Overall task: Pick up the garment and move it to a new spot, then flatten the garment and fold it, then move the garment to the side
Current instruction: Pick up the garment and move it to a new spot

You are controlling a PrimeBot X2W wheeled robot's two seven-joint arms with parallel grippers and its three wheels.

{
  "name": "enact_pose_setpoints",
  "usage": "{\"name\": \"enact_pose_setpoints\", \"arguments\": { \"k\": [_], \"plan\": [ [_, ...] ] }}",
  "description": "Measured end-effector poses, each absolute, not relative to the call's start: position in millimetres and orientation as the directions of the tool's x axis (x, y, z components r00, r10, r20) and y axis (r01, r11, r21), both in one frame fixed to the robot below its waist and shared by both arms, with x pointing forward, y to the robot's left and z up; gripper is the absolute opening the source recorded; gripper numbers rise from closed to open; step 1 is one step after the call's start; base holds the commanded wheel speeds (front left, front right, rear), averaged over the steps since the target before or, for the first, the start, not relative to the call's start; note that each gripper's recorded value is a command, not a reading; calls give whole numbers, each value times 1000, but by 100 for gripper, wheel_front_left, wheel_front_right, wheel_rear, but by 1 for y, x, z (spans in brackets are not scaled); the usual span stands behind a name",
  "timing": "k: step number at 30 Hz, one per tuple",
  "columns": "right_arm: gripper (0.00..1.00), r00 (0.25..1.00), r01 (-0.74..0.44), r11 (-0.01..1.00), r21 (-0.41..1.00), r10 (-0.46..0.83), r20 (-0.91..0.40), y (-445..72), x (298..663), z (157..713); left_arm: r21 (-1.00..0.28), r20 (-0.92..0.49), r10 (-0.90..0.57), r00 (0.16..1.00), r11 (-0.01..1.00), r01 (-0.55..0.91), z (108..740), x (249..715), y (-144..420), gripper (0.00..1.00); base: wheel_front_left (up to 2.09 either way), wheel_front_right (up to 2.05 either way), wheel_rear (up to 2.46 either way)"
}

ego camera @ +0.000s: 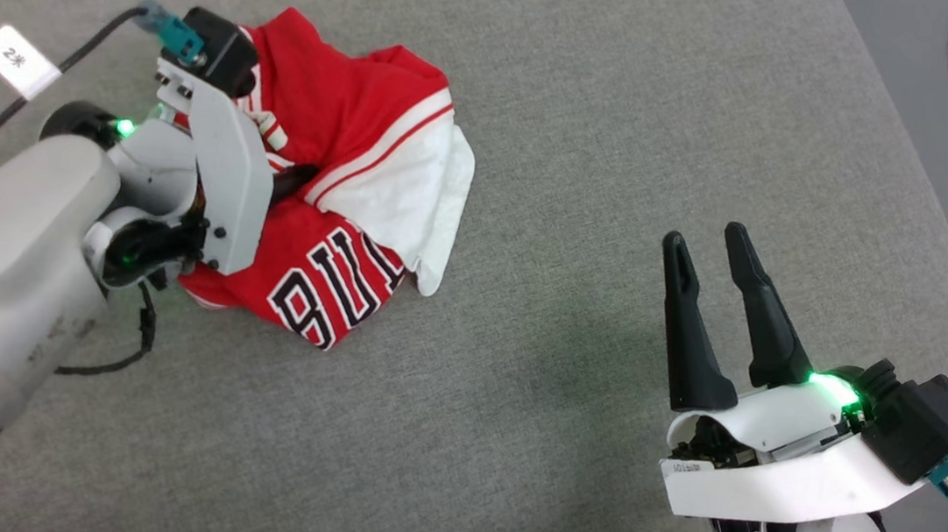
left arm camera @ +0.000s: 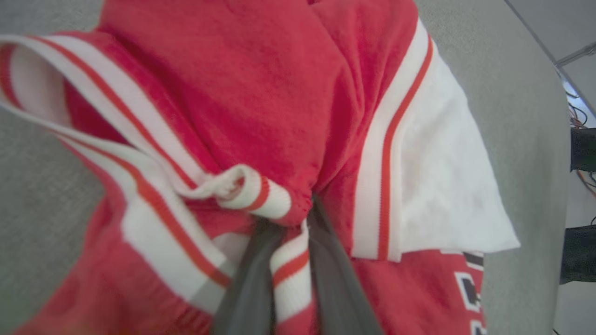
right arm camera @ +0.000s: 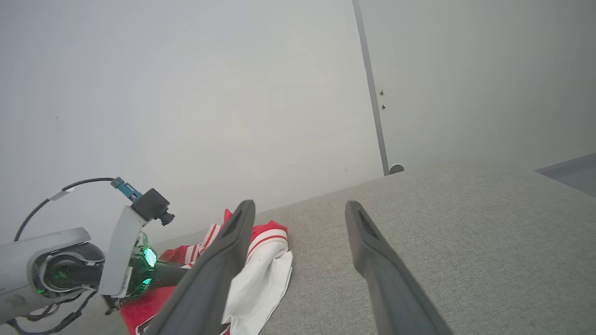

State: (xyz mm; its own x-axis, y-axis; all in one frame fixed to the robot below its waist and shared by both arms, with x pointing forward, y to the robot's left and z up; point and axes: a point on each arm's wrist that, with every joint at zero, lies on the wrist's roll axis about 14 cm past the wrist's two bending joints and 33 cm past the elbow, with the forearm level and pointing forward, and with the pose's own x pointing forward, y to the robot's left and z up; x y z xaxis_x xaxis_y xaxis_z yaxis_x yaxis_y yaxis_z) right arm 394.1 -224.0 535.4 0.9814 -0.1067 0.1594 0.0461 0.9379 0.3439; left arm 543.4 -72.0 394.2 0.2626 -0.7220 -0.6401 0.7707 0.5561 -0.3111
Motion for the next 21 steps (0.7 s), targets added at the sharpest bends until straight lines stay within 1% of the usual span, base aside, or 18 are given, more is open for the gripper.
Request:
{"name": "enact_pose_setpoints", "arguments": {
  "k": [4,8,15,16,17,21],
  "plan": [
    [100,984,51,936,348,-107,145,-223,395,531,-280,-668,-706,235,531,800,382,543,-72,0,0,0,0],
    [100,985,57,935,350,-110,133,-224,395,527,-203,-697,-681,226,489,848,372,544,-72,0,0,0,0],
    [100,987,62,938,341,-109,121,-224,397,522,-220,-666,-706,241,495,840,372,546,-74,0,0,0,0],
    [100,988,59,939,339,-105,117,-223,399,520,-227,-654,-714,249,500,836,374,547,-74,89,0,0,0],
    [100,989,57,941,335,-100,112,-222,400,518,-233,-644,-721,254,502,833,377,546,-75,100,0,0,0],
    [100,991,30,952,306,-67,111,-216,411,516,-268,-570,-766,299,516,813,398,547,-73,100,0,0,0]
  ]
}}
